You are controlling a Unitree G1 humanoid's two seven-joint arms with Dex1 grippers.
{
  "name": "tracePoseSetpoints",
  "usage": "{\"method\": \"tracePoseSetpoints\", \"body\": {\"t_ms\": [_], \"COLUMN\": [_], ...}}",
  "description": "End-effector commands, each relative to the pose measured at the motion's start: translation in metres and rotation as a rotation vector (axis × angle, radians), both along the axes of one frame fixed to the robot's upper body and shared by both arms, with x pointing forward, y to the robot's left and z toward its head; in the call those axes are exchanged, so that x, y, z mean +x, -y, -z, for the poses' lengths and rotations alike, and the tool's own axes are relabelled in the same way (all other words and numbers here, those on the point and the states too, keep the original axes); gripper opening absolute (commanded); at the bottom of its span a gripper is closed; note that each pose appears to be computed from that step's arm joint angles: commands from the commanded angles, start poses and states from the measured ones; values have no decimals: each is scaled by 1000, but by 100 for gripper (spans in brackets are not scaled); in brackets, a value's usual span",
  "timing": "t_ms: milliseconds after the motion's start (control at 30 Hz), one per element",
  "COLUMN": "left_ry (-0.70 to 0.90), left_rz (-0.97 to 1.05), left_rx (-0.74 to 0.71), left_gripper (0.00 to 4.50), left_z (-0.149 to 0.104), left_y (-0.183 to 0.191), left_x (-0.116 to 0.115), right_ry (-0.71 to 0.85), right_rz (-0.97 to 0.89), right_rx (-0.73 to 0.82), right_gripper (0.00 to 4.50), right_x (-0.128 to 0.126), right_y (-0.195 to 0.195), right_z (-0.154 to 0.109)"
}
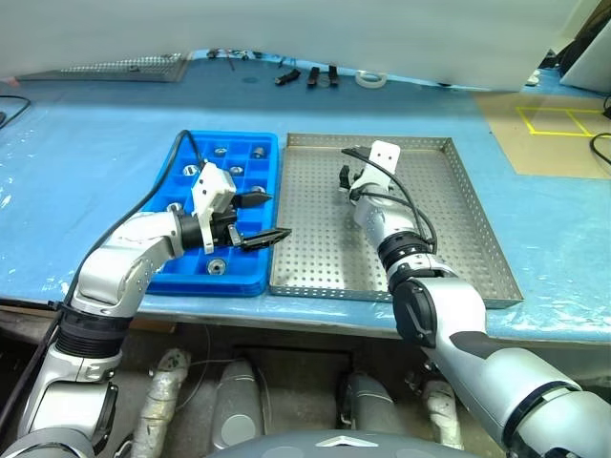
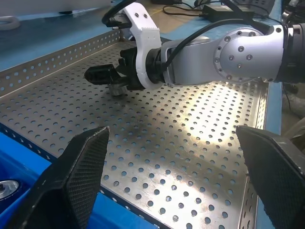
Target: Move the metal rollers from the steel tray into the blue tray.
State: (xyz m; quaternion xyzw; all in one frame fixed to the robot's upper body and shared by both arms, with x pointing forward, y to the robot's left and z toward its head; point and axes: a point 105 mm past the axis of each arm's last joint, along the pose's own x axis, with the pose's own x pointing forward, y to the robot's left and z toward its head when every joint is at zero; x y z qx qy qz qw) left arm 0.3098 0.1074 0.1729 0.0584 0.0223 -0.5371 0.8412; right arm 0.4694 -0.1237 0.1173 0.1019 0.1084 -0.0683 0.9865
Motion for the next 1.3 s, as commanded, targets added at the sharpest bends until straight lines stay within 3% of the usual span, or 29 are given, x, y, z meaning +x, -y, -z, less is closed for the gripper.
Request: {"method": "tracePoseSetpoints", "body": {"t_ms": [33, 167, 200, 300, 500, 567, 867, 1100, 1300], "left_ry": [55, 55, 55, 56, 56, 55, 52, 30, -22], "left_rz": [-3, 2, 2, 4, 6, 5, 3, 15, 2], "left_rx": [-2, -1, -1, -1, 1, 2, 3, 2, -4], "left_gripper": [450, 450, 450, 450, 450, 450, 450, 450, 450], "left_z": [-13, -14, -14, -14, -14, -14, -14, -14, -11], "left_y": [-3, -3, -3, -2, -3, -4, -5, -11, -28], "left_x": [-3, -3, -3, -2, -2, -2, -2, -10, -23], "right_ry": [41, 24, 25, 17, -11, -20, -4, 104, 137], "right_rz": [8, -23, -27, -41, -76, -89, -102, -214, -516], "right_rx": [-20, -24, -25, -23, -26, -35, -21, -11, -2], "right_gripper": [419, 419, 402, 325, 115, 72, 72, 72, 72], "right_x": [4, 3, 3, 3, 1, 0, 0, 3, -13], "right_y": [4, 1, 0, -3, -9, -10, -12, -20, -56], "right_z": [-17, -12, -11, -9, -3, -1, -5, -53, -80]}}
